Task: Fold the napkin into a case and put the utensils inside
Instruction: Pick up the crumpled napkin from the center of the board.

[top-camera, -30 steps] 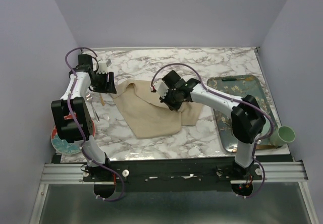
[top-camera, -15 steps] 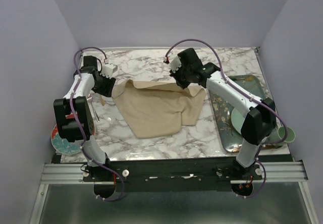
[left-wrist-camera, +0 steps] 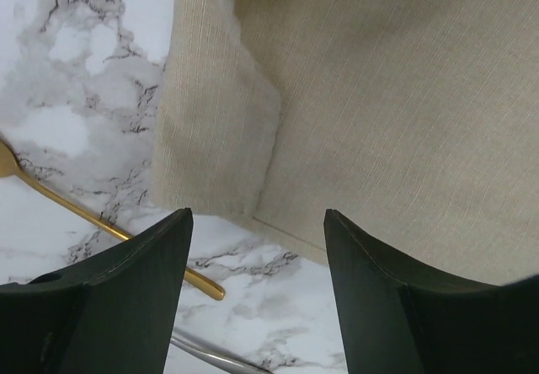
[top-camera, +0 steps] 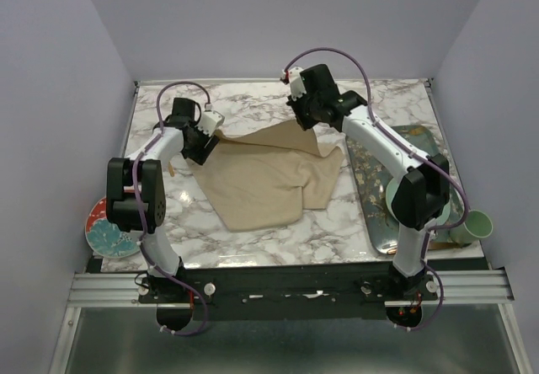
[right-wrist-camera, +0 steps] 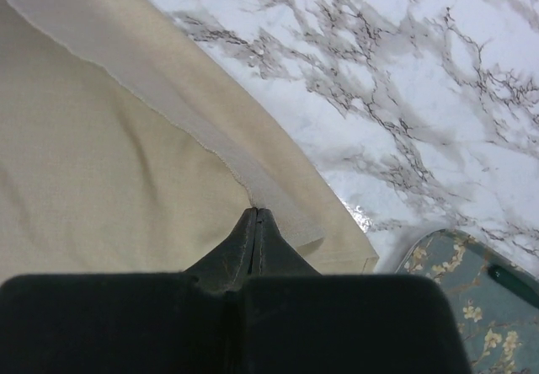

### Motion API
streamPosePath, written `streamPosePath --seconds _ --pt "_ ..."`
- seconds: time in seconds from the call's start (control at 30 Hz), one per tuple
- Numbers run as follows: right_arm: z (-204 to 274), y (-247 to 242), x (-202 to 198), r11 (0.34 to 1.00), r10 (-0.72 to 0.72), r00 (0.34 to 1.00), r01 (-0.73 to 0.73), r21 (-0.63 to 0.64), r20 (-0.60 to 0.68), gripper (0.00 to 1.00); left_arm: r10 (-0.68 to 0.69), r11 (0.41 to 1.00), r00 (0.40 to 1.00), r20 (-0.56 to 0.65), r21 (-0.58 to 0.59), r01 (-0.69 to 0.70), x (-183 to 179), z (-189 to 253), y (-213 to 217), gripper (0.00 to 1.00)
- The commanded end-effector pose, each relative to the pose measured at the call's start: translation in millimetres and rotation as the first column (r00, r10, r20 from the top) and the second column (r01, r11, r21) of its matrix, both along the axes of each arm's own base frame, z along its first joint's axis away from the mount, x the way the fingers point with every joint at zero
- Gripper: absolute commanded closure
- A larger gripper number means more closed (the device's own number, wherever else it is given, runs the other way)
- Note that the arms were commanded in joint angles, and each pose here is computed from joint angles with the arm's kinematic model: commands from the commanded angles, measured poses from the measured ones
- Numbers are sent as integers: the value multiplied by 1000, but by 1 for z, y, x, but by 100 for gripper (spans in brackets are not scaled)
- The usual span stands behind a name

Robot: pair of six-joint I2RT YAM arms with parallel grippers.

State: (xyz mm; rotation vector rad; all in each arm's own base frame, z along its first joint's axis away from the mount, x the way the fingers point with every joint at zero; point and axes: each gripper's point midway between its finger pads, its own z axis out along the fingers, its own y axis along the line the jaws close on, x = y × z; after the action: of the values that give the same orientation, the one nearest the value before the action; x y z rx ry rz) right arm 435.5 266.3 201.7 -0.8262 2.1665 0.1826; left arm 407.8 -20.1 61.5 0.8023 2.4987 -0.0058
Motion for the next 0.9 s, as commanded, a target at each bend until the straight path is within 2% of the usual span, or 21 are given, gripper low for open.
streamPosePath --seconds 0.0,0.27,0.47,0.57,0.73,0.87 --pt "9 -5 17 997 -72 997 72 30 22 99 51 997 991 122 53 -57 25 3 -10 25" --pt "21 -13 27 991 -118 992 115 75 41 99 115 983 969 221 114 -143 52 -2 -12 25" --pt "31 -19 31 987 -136 989 130 92 65 100 190 954 946 261 180 -241 65 -8 5 27" --pt "37 -23 34 985 -149 986 141 97 80 99 205 941 937 284 205 -268 66 -7 12 30" --pt "41 -30 39 983 -170 980 161 90 100 99 234 930 921 312 204 -305 66 0 21 43" --pt "39 -33 41 983 -172 980 164 82 99 99 239 929 914 327 196 -313 65 5 25 48"
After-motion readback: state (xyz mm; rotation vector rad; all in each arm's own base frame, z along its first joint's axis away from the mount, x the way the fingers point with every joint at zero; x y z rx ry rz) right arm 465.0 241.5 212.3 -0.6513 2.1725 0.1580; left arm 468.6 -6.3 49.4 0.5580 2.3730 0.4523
